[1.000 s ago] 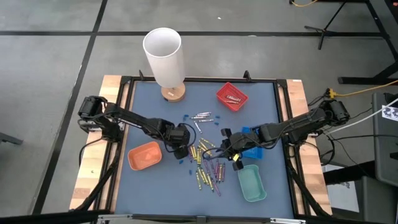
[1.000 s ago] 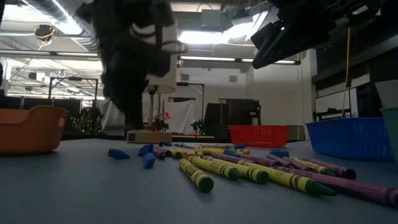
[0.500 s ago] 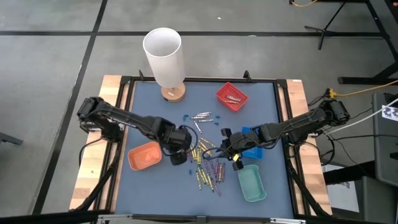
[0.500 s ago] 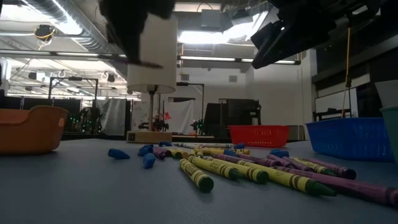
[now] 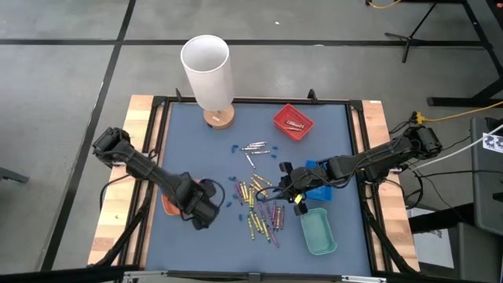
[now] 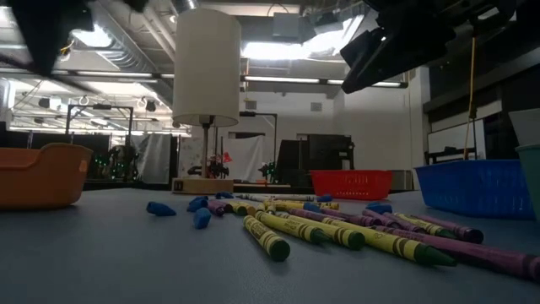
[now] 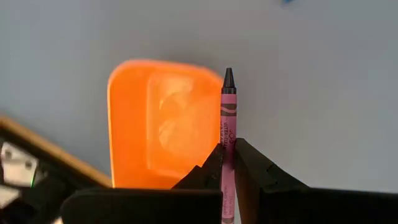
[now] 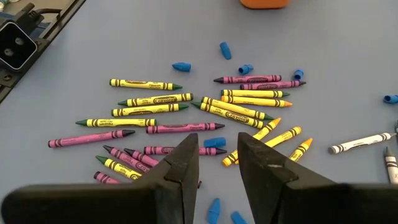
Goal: Sort crayons
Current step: Put the violet crayon into the orange bin, then put the yellow crayon into the blue bin
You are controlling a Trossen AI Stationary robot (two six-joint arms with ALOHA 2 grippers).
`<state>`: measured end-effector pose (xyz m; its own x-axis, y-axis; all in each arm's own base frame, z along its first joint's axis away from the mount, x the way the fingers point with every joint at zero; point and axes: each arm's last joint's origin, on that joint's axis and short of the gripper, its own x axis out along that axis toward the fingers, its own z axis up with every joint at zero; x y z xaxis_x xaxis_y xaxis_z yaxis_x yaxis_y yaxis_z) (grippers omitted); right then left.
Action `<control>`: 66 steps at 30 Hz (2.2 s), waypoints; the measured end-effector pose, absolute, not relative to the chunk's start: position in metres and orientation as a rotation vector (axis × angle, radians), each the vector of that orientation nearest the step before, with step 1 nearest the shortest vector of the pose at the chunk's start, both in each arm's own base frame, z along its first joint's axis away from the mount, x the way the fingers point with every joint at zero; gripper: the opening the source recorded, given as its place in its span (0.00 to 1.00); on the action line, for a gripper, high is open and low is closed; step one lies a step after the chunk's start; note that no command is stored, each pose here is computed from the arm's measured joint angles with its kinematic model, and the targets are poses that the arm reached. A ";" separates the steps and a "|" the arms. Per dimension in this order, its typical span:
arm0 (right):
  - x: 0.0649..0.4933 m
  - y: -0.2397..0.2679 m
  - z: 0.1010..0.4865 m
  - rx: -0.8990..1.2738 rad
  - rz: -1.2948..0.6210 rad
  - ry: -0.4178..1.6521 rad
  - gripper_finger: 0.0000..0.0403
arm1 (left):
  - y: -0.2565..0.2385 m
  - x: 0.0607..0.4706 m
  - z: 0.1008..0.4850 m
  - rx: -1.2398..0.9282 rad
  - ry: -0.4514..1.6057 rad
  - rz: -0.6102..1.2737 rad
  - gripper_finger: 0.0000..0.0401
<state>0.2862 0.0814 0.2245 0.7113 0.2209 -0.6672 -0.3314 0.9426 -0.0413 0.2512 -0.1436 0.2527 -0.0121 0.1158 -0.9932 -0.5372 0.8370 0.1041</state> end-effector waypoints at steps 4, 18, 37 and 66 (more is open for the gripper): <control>0.286 0.081 0.225 -0.166 0.299 0.716 0.27 | -0.151 0.236 0.234 -0.315 1.541 0.589 0.01; 0.287 0.079 0.225 -0.193 0.230 0.711 0.27 | -0.145 0.212 0.194 -0.240 1.607 0.688 0.12; 0.312 0.079 0.172 -0.263 -0.009 0.810 0.27 | -0.149 0.226 0.192 -0.293 1.377 0.701 0.35; 0.334 0.043 0.135 0.058 -0.117 0.871 0.27 | -0.151 0.229 0.192 -0.313 1.337 0.684 0.35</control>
<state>0.3335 0.0433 0.1345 0.6380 -0.0785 -0.7660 0.1259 0.9920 0.0032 0.2293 -0.1512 0.1918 0.0772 0.2741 -0.9586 -0.6167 0.7686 0.1701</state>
